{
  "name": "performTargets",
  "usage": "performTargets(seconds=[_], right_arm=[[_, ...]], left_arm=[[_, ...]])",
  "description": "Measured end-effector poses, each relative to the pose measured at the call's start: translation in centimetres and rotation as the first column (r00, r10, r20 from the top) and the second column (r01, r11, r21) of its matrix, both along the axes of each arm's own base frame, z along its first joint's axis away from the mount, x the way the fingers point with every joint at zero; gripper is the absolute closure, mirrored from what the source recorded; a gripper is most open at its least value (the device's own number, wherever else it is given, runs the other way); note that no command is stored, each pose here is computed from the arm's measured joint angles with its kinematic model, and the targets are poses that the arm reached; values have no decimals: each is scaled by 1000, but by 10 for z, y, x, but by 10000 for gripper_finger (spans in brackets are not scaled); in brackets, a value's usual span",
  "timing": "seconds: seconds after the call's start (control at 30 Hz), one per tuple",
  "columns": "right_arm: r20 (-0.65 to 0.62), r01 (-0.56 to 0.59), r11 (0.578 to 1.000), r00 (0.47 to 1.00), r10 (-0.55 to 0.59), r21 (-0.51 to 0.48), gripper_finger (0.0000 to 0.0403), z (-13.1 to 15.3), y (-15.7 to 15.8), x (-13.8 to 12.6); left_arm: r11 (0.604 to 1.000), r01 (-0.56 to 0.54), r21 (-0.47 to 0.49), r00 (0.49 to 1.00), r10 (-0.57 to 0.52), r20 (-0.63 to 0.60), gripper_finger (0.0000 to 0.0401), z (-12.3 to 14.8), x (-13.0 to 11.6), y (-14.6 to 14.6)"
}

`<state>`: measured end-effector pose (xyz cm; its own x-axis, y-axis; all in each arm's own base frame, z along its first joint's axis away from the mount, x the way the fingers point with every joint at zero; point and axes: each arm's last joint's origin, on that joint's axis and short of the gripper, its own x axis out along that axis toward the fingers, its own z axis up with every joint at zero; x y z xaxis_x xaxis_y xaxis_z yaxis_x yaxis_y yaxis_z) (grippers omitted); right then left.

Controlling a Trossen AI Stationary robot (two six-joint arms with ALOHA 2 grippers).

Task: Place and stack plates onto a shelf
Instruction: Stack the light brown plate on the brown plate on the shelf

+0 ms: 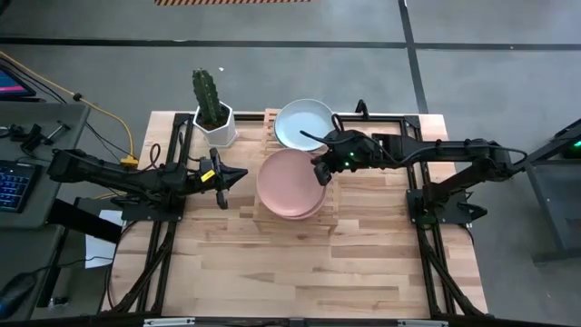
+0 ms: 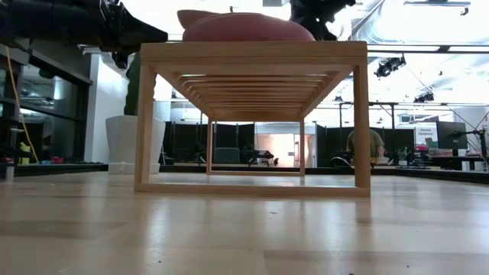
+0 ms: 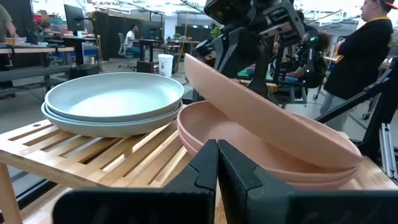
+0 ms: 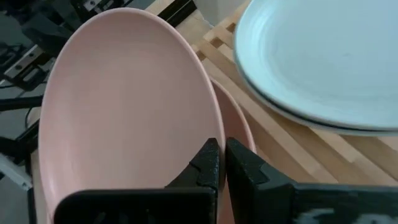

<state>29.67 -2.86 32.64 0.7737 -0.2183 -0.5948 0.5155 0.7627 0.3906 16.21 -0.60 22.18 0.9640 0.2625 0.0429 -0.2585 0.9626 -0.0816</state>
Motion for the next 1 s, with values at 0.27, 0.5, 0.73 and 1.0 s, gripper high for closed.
performTargets(seconds=[0.27,0.5,0.73,1.0], right_arm=[[-4,-10,1000,1000,10,16,403,-1,1,0],[-4,-11,1000,1000,11,15,402,-1,1,0],[-26,-16,1000,1000,16,10,384,-2,1,-1],[-52,-25,1000,998,25,-3,323,-3,1,-4]], left_arm=[[1000,0,-9,1000,0,3,401,0,0,0],[1000,1,-12,1000,-1,3,401,0,0,0],[1000,1,-11,1000,-1,3,401,0,0,0],[1000,1,-12,1000,-1,3,401,0,0,0]])
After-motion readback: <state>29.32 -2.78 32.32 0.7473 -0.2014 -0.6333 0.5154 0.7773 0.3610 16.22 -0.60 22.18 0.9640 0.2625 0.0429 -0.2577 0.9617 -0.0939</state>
